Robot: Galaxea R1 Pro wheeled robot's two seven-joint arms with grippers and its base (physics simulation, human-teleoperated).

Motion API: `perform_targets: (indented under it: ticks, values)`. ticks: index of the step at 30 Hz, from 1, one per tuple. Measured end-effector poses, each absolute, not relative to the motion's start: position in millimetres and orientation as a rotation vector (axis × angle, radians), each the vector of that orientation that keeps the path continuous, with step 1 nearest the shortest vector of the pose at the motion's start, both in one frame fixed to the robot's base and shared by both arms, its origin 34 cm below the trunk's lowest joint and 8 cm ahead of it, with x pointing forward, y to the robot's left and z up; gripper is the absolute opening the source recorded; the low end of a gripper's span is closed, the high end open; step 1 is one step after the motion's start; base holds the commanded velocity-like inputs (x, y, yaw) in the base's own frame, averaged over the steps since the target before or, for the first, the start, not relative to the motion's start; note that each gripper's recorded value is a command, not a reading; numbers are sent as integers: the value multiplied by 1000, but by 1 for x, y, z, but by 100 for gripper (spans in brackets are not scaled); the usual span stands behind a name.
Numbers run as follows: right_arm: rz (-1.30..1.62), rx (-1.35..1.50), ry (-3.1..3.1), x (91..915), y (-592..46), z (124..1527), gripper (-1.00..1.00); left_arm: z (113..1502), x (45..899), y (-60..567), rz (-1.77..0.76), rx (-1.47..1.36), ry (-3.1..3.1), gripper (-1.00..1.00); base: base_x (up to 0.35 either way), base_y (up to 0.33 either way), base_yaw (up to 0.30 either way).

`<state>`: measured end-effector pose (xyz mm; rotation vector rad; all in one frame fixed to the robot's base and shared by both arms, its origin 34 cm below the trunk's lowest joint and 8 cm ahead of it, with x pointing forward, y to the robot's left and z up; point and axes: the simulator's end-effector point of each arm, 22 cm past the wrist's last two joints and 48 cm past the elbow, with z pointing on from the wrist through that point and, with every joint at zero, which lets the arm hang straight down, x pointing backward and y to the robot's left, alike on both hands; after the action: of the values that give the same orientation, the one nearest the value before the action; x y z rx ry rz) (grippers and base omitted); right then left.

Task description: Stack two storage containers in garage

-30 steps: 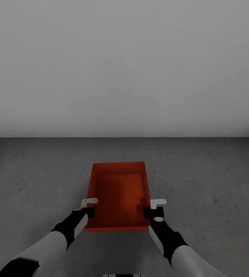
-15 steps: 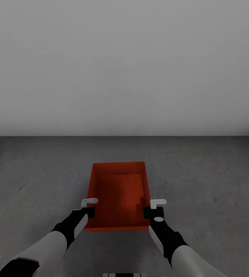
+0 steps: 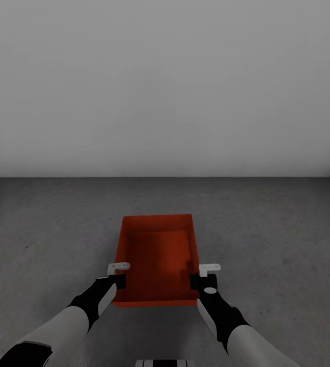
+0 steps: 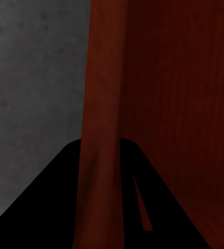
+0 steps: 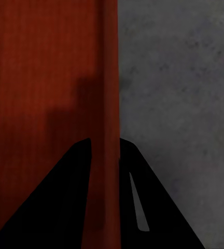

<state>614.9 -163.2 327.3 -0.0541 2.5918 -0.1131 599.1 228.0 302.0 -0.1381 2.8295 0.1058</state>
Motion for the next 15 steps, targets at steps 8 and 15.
perform_targets:
  ticks: [8,15]
  values:
    - [-113,-54,2593,614,-163,326,-100,301,598,228,106,-138,2831,-100,0,0,0]
    - [-113,-54,2595,613,-163,322,-100,297,597,228,106,-138,2832,-100,0,0,0]
